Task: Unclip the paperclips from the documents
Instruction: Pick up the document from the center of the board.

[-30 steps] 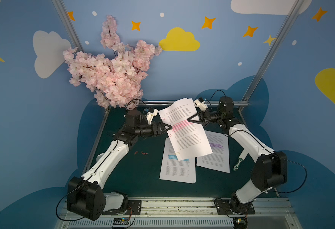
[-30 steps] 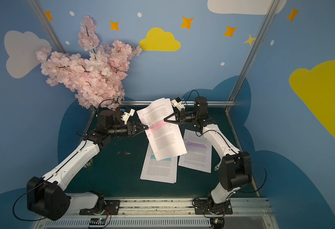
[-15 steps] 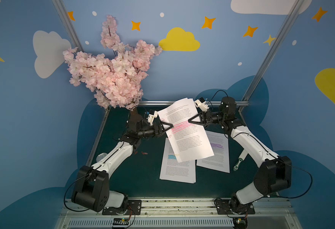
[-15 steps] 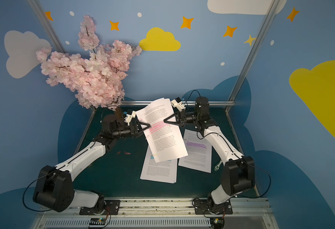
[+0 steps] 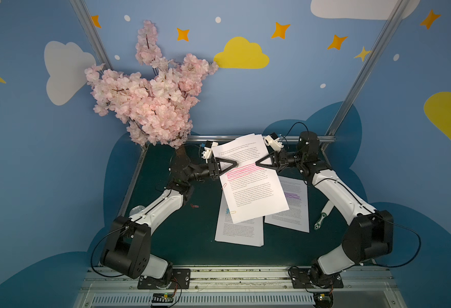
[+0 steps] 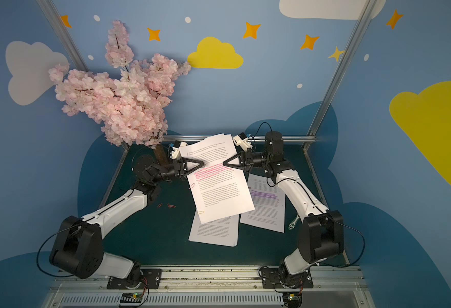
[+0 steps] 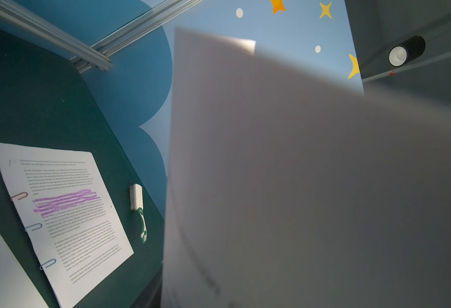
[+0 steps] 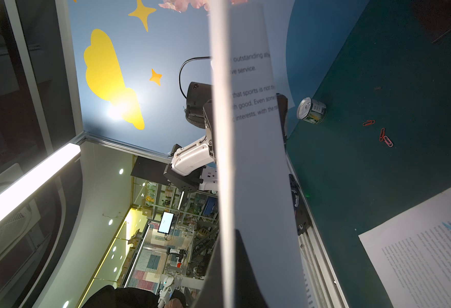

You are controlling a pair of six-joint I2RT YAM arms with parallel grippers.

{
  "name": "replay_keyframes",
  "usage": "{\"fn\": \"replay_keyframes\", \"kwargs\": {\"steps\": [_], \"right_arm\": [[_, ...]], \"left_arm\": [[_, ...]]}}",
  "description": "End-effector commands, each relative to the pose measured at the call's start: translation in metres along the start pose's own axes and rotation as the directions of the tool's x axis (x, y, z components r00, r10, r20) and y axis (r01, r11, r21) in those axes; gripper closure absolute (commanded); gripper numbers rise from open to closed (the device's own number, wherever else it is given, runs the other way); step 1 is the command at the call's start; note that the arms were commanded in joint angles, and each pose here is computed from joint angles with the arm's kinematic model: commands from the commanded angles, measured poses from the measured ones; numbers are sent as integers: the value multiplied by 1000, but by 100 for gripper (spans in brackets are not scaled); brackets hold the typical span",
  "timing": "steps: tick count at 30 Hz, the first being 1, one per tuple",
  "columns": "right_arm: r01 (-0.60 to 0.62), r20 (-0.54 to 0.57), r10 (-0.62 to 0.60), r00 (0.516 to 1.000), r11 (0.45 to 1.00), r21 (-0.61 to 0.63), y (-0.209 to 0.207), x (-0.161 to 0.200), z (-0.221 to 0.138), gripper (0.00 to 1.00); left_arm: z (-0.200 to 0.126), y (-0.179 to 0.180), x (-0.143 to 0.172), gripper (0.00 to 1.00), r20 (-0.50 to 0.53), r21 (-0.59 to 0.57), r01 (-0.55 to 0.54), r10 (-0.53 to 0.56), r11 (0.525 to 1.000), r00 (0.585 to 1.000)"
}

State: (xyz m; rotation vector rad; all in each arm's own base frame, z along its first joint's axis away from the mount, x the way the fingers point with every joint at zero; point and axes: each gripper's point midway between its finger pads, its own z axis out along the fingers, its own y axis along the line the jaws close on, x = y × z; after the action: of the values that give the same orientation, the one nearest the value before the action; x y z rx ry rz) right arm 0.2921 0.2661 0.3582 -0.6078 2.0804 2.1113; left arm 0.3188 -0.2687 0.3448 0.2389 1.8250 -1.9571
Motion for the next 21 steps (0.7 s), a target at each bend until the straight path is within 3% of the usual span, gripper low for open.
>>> {"fn": "replay_keyframes", "kwargs": {"steps": [1,4,7,10,13,15,21], "right_arm": [[42,4,-42,999,999,1,13,8,-7,86],[41,21,-41,999,999,11,11,10,-12,78],[31,27,-32,999,999,16,6,12,-14,80],[20,24,-20,999,1000,15,1,14,-13,100],[22,21,-22,1000,1000,13,-1,14,-13,100],[28,18,-28,999,1000,10,0,14,-13,100],[22,25,-23,999,1000,14,-1,13,-16,100]], "left_arm": [[-1,-32,0,50,-37,27,-76,77,997,996],[-3,-42,1,58,-39,3,-110,110,994,993],[-4,-49,1,66,-42,-17,-131,130,991,991],[-4,-52,-1,63,-38,-21,-131,130,991,991],[-5,-52,-2,52,-27,-31,-125,124,992,992],[-5,-53,-2,50,-24,-37,-134,133,990,991],[-7,-55,-1,61,-35,-62,-145,143,988,989]]}}
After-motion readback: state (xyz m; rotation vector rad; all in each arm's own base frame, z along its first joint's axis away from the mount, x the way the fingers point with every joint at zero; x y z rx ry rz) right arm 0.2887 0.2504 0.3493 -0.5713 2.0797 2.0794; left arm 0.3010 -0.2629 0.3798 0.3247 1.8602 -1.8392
